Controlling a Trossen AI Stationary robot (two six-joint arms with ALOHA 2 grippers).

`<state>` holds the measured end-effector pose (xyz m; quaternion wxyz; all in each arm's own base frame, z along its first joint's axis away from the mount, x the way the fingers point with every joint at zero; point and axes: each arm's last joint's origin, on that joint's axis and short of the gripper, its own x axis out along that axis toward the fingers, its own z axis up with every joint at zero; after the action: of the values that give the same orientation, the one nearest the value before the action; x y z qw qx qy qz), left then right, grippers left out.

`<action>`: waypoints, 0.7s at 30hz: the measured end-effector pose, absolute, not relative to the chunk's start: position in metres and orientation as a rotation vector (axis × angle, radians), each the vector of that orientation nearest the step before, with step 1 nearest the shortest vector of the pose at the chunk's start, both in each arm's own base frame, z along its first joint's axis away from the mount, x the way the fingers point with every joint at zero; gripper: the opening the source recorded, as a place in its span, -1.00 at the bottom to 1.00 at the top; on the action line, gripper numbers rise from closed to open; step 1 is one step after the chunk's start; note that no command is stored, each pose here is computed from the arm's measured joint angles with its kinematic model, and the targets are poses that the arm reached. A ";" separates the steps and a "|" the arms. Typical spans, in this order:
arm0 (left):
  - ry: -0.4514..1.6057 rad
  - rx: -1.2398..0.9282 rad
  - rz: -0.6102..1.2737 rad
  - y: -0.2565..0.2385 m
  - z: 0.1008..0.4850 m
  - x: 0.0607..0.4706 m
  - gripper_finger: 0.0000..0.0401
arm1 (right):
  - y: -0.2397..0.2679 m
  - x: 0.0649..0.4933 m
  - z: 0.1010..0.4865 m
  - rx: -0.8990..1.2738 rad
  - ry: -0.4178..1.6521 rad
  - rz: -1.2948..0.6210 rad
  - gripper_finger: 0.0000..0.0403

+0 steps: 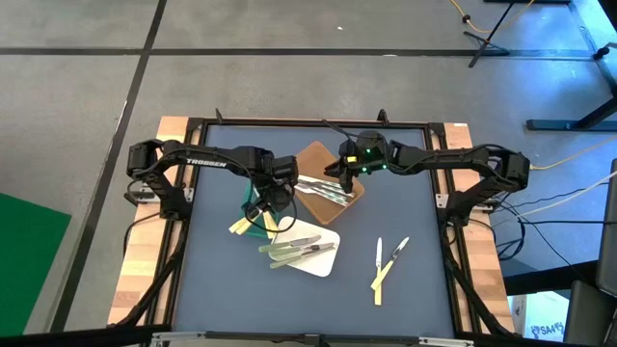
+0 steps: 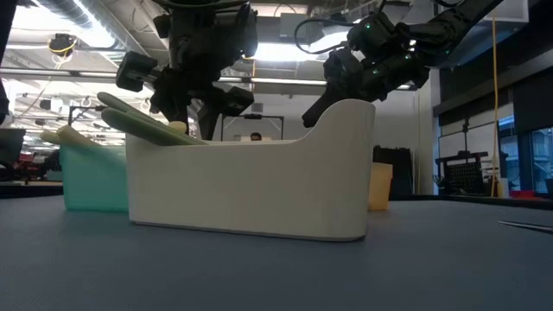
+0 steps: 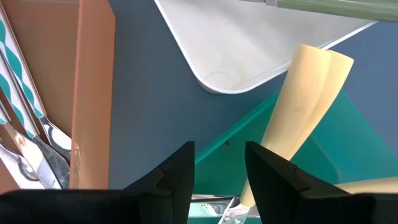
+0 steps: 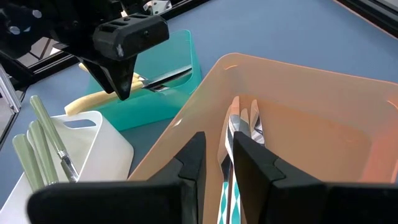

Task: Sort silverware by color (type)
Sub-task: Put the yellow table knife into the green bin

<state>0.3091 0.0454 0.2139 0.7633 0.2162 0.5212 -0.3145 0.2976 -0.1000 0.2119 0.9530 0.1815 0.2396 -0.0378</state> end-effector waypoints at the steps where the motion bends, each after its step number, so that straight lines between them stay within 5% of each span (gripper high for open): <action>1: 1.133 0.470 -0.683 0.045 0.214 0.309 -0.33 | -0.100 0.298 0.212 0.370 0.487 -0.074 -0.67; 13: 1.123 0.434 -0.637 0.046 0.218 0.309 -0.33 | -0.100 0.298 0.212 0.371 0.486 -0.067 -0.67; 21: 0.959 0.488 -0.548 0.045 0.254 0.302 -0.33 | -0.098 0.298 0.213 0.386 0.479 0.007 -0.67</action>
<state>0.3019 0.0448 0.2536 0.8232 0.2296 0.4509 -0.2574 0.2982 -0.0976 0.2132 0.9531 0.1899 0.2355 0.0035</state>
